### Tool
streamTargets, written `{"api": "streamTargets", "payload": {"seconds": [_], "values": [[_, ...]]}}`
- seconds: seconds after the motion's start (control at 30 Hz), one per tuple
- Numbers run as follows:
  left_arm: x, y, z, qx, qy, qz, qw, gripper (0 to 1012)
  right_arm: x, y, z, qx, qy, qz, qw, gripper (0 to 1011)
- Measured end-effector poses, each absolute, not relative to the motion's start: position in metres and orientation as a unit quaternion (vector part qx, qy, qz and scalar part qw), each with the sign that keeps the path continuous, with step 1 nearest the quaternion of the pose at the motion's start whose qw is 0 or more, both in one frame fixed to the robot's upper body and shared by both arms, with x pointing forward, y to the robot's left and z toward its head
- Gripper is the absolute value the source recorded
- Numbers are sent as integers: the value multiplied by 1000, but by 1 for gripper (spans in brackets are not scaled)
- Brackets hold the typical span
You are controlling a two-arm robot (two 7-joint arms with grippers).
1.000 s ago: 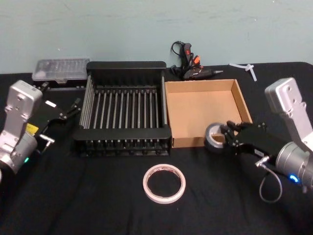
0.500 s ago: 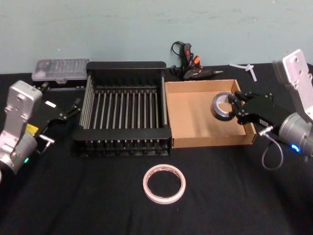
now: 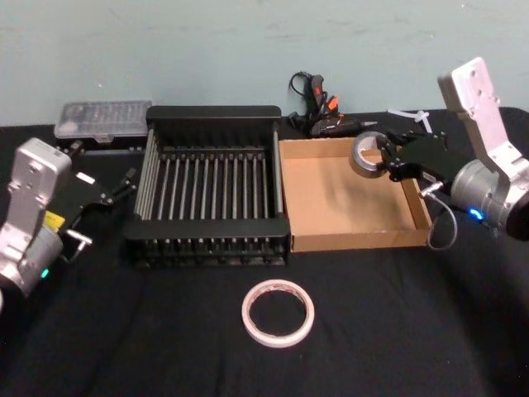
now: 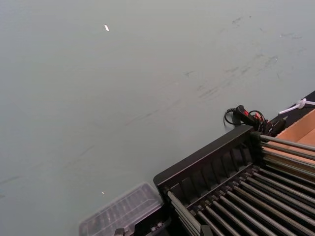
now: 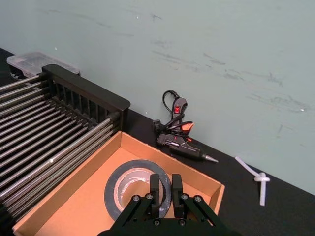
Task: Pick up the white tape and place it into the black box , Pick up the silver tape and place it into the brown box.
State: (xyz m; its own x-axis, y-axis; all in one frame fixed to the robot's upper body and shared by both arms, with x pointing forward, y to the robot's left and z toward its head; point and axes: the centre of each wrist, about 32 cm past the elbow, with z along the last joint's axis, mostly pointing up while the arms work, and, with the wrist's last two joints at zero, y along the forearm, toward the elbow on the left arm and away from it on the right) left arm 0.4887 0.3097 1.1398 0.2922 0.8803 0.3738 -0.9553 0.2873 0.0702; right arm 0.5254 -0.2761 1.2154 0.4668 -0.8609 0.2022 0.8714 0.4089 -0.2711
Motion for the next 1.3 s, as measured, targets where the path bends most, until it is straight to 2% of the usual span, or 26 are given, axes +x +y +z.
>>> {"api": "streamTargets", "payload": {"seconds": [0.47, 0.93, 1.3], "values": [[489, 310, 1140, 142, -132, 580, 791, 1001, 557, -268, 1190, -198, 18, -514, 834, 148], [489, 310, 1140, 142, -132, 580, 791, 1001, 568, -264, 1173, -211, 40, -516, 829, 148], [489, 310, 1140, 141, -132, 580, 791, 1001, 570, -262, 1171, -216, 40, -516, 828, 148]]}}
